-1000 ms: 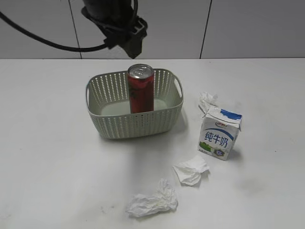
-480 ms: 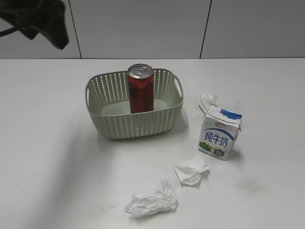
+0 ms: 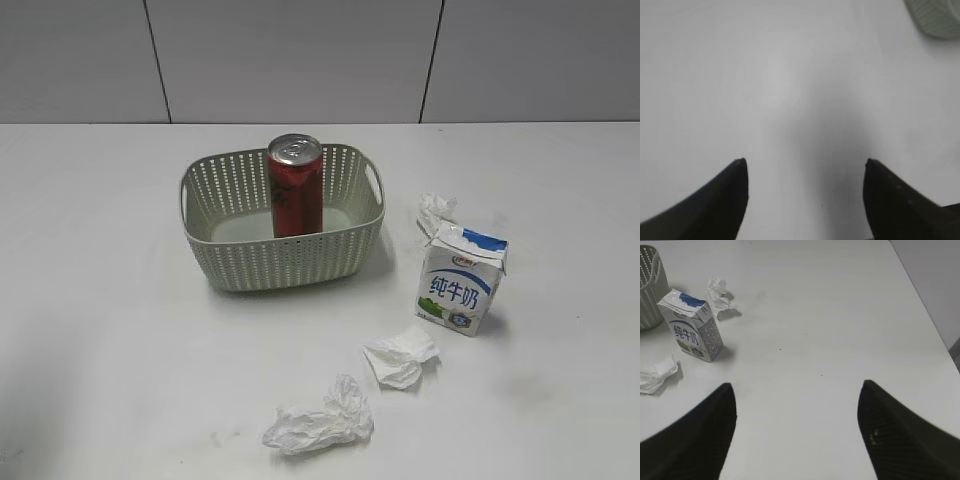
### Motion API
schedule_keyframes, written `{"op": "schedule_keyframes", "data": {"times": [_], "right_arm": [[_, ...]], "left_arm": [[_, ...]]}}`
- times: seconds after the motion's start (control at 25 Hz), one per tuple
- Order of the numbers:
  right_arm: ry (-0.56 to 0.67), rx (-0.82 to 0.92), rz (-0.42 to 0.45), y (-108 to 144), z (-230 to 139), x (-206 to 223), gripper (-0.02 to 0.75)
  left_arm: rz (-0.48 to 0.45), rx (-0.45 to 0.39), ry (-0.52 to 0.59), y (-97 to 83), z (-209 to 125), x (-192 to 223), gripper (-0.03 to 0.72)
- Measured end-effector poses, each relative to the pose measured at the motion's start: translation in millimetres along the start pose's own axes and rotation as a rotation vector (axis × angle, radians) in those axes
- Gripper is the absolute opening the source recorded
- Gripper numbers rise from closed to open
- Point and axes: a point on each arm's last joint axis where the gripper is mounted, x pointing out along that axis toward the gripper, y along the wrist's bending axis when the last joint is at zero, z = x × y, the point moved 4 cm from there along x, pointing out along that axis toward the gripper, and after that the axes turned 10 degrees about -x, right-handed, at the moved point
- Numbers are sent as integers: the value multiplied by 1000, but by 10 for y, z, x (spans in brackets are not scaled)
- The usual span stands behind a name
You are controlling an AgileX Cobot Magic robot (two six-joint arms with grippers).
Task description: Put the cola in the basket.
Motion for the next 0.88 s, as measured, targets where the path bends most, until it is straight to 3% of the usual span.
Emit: {"op": "schedule_keyframes", "data": {"times": [0.48, 0.88], "right_arm": [[0, 1, 0, 0, 0, 0, 571], [0, 1, 0, 0, 0, 0, 571]], "left_arm": [[-33, -59, -155, 39, -1244, 174, 543], [-42, -24, -377, -8, -1437, -78, 543]]}}
